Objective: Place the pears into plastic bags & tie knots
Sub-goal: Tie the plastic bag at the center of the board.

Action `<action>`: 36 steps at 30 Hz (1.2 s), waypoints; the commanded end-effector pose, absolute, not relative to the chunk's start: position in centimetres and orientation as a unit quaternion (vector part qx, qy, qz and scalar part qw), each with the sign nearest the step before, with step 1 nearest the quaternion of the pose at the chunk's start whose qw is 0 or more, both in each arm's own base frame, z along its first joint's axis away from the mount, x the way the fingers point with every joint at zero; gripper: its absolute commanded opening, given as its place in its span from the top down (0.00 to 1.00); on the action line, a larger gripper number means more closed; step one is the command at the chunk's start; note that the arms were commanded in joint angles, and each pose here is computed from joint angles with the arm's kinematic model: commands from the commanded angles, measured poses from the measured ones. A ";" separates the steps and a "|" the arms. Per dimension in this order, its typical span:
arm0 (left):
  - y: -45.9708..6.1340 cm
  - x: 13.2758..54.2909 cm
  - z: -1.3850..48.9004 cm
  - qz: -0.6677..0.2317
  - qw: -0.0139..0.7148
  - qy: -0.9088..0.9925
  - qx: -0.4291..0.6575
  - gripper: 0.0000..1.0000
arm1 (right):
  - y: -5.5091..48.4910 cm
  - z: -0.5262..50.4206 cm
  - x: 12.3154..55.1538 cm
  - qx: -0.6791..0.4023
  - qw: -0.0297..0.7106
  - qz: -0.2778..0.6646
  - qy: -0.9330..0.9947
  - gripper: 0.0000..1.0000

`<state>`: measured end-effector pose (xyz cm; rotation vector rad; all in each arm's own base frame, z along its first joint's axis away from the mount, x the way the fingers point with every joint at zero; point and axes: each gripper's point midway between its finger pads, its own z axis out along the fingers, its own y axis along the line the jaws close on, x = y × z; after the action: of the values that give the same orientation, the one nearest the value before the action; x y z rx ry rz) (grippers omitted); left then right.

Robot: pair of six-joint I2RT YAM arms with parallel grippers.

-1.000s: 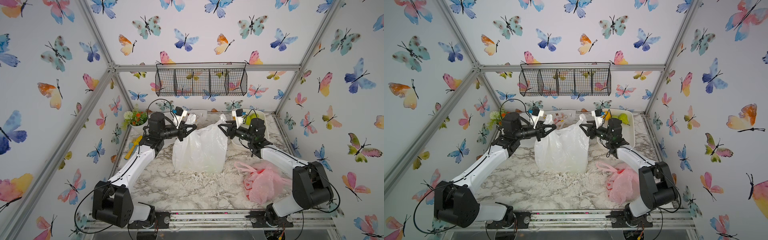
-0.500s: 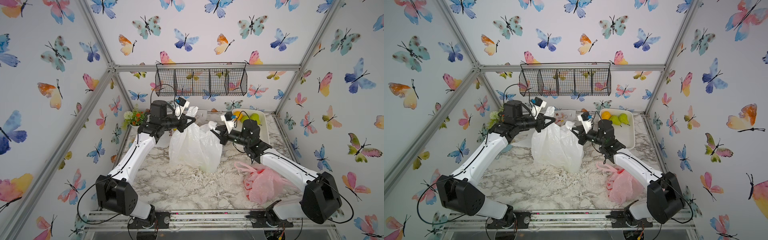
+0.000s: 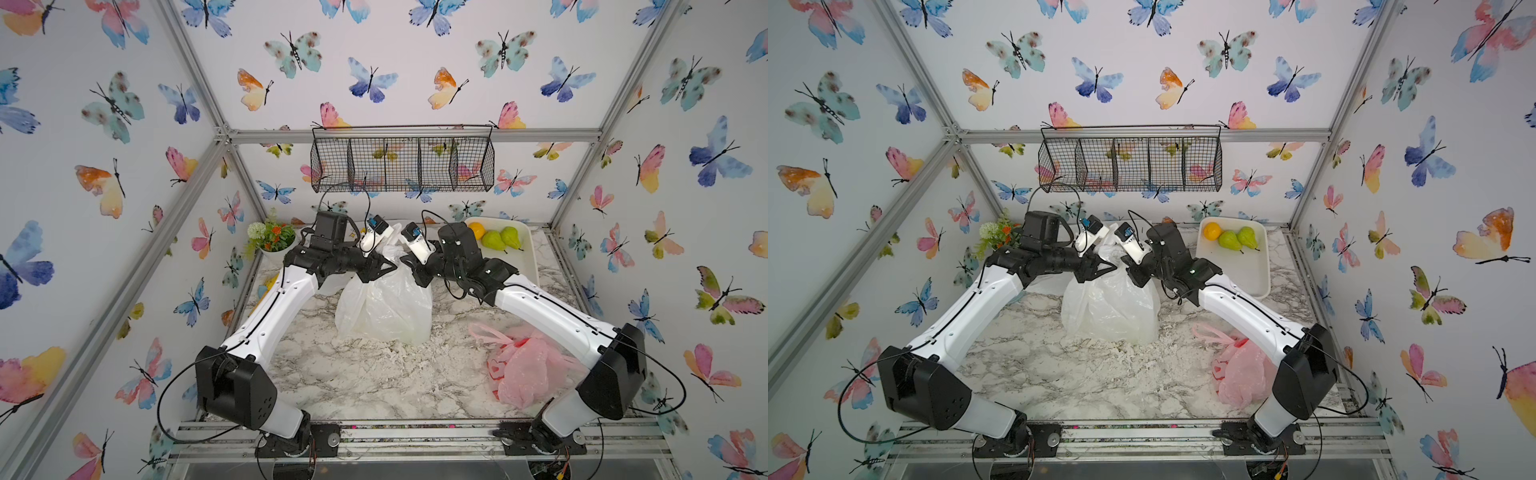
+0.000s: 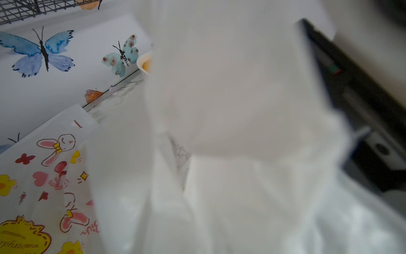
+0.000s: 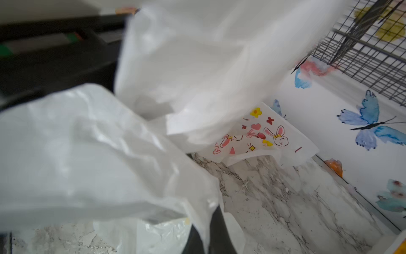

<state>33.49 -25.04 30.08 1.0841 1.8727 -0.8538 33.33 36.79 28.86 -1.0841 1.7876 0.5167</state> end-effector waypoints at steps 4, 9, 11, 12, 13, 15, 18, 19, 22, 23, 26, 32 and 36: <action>-25.0 31.0 31.9 -0.357 0.416 0.695 0.465 0.39 | 36.4 29.1 32.7 -0.463 0.462 0.181 0.734 0.98; -25.1 32.1 32.2 -0.352 0.421 0.702 0.455 0.25 | 37.1 29.4 31.7 -0.479 0.466 0.191 0.719 0.98; -25.2 32.8 32.3 -0.350 0.417 0.707 0.452 0.28 | 37.4 29.7 31.2 -0.489 0.474 0.194 0.707 0.97; -25.2 32.9 32.4 -0.351 0.416 0.707 0.451 0.29 | 37.6 29.6 31.1 -0.493 0.475 0.192 0.704 0.98; -25.3 33.0 32.5 -0.352 0.415 0.707 0.451 0.30 | 37.7 29.4 31.1 -0.497 0.473 0.187 0.703 0.97; -25.3 33.2 32.8 -0.352 0.419 0.706 0.451 0.32 | 37.9 29.1 31.0 -0.505 0.467 0.181 0.703 0.97; -25.1 33.2 33.2 -0.354 0.423 0.701 0.451 0.39 | 38.1 28.9 30.8 -0.511 0.465 0.182 0.700 0.97; -25.1 33.1 33.3 -0.358 0.424 0.699 0.452 0.43 | 38.2 29.0 30.7 -0.510 0.467 0.183 0.699 0.98; -25.2 33.0 33.2 -0.367 0.422 0.695 0.452 0.60 | 38.4 29.3 30.7 -0.509 0.470 0.190 0.696 0.97; -25.3 33.0 33.1 -0.371 0.422 0.693 0.452 0.68 | 38.5 29.5 30.6 -0.509 0.470 0.193 0.694 0.97; -25.4 33.0 33.0 -0.373 0.425 0.690 0.452 0.86 | 38.6 30.2 30.3 -0.494 0.468 0.216 0.700 0.82; -24.7 32.5 32.0 -0.377 0.437 0.679 0.453 0.88 | 35.8 35.1 29.8 -0.409 0.456 0.324 0.721 0.40; -24.7 32.3 31.6 -0.380 0.435 0.677 0.456 0.87 | 35.2 37.0 30.4 -0.360 0.403 0.380 0.750 0.39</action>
<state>33.06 -24.63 29.55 1.1112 1.7783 -0.9372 31.67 35.35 34.40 -0.9866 1.8325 0.7658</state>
